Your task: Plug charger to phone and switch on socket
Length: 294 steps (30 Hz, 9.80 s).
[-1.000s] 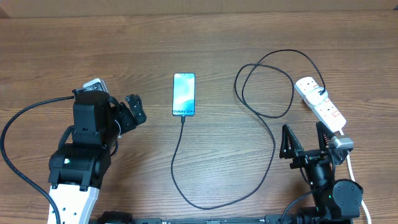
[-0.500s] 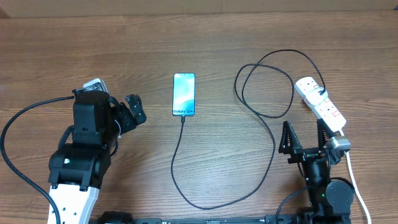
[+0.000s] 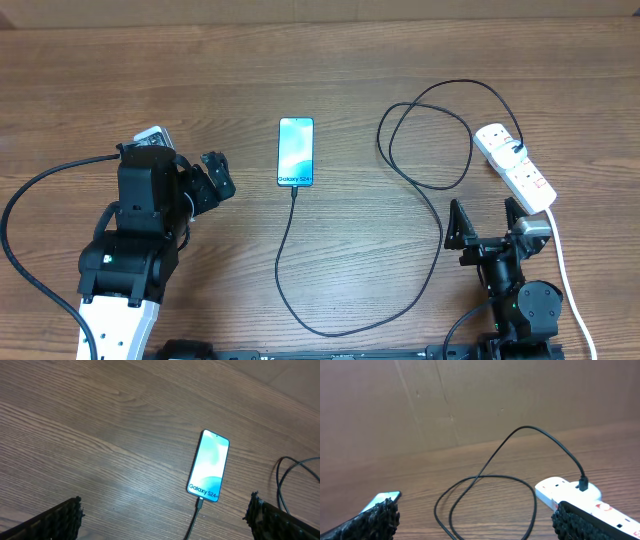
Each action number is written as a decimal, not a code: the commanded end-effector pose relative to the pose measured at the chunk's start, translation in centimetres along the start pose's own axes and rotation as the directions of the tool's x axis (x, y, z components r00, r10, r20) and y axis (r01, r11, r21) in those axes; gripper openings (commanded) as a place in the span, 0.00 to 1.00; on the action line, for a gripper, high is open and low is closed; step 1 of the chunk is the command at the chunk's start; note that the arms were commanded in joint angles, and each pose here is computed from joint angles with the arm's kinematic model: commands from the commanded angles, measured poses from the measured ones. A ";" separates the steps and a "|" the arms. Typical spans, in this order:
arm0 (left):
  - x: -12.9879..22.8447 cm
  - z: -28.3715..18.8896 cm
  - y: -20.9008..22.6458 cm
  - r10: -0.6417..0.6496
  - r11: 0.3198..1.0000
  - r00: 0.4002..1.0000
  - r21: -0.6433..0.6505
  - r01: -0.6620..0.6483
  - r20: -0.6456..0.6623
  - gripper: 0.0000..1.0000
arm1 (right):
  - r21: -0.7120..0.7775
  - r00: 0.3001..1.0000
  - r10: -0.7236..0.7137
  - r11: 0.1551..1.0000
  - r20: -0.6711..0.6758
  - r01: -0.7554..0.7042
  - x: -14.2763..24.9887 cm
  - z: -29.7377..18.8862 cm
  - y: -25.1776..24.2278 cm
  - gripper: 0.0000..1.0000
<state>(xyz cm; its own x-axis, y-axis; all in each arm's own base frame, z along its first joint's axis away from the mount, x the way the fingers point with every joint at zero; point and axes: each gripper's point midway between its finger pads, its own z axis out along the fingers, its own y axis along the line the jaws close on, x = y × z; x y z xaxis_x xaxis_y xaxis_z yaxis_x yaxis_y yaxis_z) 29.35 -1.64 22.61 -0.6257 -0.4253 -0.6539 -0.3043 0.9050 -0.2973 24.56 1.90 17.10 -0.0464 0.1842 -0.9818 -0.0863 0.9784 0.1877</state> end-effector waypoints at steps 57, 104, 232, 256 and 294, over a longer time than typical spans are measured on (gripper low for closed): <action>1.5 -0.2 1.9 0.037 0.996 0.998 -0.082 -0.041 -0.053 0.99 | 0.009 0.985 -0.170 0.985 0.005 0.170 0.1 0.0 -0.1 1.00; 5.9 -2.7 0.3 0.422 0.791 0.638 0.083 -0.607 0.643 1.00 | 0.009 0.985 -0.170 0.985 0.005 0.170 0.1 0.0 -0.1 1.00; 6.5 1.4 5.5 0.361 0.901 0.676 -0.052 -0.432 0.642 1.00 | 0.009 0.985 -0.170 0.985 0.005 0.170 0.1 0.0 -0.1 1.00; 6.5 1.4 5.5 0.361 0.901 0.676 -0.052 -0.432 0.642 1.00 | 0.009 0.985 -0.170 0.985 0.005 0.170 0.1 0.0 -0.1 1.00; 6.5 1.4 5.5 0.361 0.901 0.676 -0.052 -0.432 0.642 0.99 | 0.009 0.985 -0.170 0.985 0.005 0.170 0.1 0.0 -0.1 1.00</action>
<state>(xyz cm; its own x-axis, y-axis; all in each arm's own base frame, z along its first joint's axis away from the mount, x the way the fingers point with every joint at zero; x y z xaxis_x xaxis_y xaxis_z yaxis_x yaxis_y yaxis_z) 24.63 0.43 15.68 -0.0791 0.0325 -0.9963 -0.0413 0.9985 0.0358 24.58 1.76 17.11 -0.0306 0.0171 -0.9994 -0.0846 0.9962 0.0196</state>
